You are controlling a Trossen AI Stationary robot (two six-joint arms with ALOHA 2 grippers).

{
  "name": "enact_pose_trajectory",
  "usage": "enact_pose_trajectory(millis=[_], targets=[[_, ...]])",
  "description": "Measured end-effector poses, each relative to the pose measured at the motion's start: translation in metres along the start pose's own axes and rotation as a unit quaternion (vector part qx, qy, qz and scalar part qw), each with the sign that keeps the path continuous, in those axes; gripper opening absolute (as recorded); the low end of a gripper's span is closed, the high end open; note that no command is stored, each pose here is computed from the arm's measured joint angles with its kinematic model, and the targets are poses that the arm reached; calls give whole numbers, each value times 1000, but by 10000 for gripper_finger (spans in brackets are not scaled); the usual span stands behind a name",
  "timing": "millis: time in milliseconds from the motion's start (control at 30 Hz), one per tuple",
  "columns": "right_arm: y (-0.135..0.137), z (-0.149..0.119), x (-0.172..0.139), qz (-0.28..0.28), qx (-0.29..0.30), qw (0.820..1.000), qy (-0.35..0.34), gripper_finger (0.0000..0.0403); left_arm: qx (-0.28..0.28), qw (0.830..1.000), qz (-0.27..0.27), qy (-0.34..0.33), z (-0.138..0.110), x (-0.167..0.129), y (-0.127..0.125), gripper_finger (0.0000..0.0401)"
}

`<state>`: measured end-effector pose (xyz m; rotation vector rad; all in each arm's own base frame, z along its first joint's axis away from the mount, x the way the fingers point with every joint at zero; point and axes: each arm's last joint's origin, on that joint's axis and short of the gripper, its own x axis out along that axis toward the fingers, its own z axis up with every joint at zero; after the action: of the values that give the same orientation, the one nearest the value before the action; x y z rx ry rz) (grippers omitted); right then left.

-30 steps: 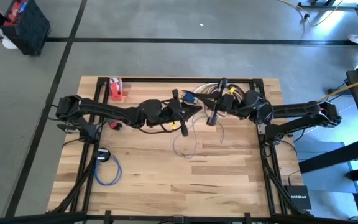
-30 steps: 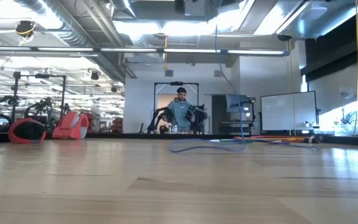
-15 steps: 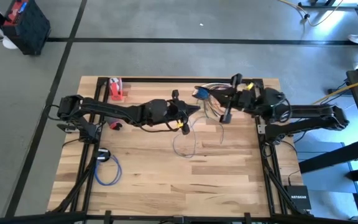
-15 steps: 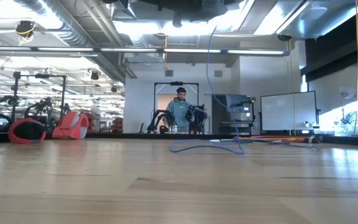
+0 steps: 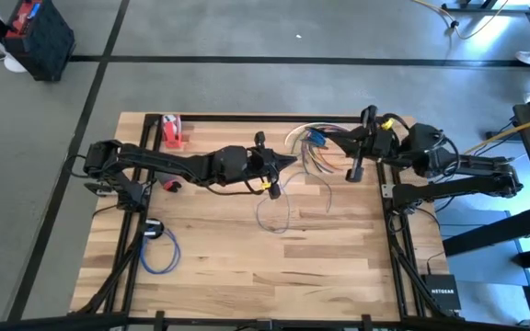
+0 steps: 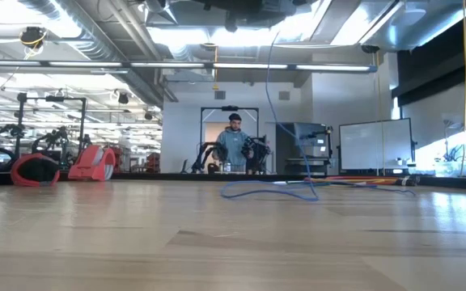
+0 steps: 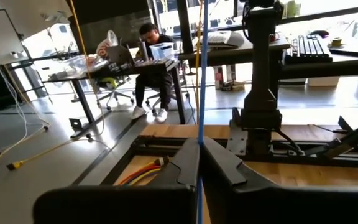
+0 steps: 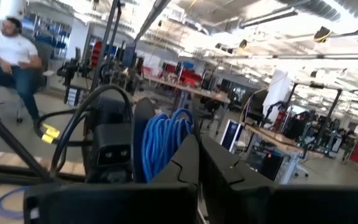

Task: Coil cords
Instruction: Coil the blue cable wire on the black spool

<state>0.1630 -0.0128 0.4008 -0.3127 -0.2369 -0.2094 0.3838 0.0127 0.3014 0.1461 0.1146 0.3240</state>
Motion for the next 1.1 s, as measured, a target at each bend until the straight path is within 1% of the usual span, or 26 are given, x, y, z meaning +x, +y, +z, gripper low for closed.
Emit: enact_pose_trajectory(millis=[133, 433, 733, 833, 933, 1033, 1100], targets=[[-3, 8, -1, 0, 0, 1000, -4, 5, 0, 1000, 0, -4, 1, 0, 0, 1], [-8, 30, -3, 21, -9, 999, -44, 5, 0, 1000, 0, -4, 1, 0, 0, 1], [-17, 54, -8, 11, -8, 997, -73, 5, 2, 1000, 2, -3, 0, 1, 0, 1], [-17, 53, -9, 17, -10, 998, -56, 5, 4, 1000, 4, 0, 0, 0, 0, 1], [-14, 46, -9, 31, -15, 999, -17, 5, 5, 1000, 4, 6, 1, -5, 2, 1], [-13, 42, -5, 39, -28, 999, 6, 5, 1, 1000, 8, 2, 13, -16, 8, 1], [-11, 36, -4, 46, -33, 998, 37, 5, -7, 1000, 11, -4, 23, -26, 13, 1]])
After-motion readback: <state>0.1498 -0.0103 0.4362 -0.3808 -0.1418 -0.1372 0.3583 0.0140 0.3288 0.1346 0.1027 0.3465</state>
